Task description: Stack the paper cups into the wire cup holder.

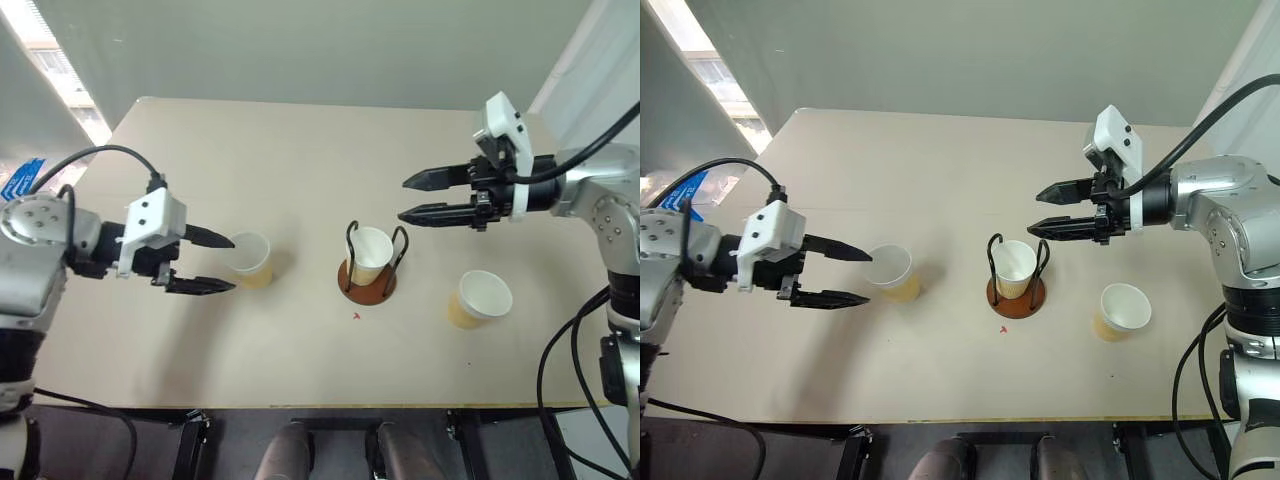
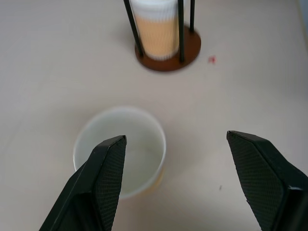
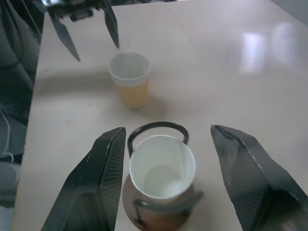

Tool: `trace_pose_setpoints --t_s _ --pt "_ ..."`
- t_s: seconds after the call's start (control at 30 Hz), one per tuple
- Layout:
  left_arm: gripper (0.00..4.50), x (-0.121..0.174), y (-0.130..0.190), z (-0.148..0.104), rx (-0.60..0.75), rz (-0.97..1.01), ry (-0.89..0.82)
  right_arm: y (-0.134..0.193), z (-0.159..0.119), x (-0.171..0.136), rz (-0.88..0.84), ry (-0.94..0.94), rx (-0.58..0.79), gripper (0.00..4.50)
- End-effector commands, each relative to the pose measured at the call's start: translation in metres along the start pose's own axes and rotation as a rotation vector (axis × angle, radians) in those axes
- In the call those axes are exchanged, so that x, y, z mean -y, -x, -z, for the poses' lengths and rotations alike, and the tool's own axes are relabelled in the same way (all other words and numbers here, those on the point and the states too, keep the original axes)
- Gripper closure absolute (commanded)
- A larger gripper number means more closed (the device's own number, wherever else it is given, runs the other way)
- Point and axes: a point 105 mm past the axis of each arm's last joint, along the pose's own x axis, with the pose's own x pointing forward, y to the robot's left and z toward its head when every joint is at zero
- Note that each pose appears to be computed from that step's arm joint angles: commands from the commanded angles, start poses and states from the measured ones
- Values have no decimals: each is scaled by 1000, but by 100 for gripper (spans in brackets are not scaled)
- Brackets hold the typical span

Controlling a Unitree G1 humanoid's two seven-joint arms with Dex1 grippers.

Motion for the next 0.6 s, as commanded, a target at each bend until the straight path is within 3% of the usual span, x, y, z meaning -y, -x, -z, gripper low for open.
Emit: trace_pose_setpoints --t_s 0.03,0.6 --pt "84 -11 -6 -7 -17 -12 -83 4 -14 -5 12 46 40 153" --pt "84 -16 -21 2 -152 126 -270 6 -11 -16 40 11 63 153"
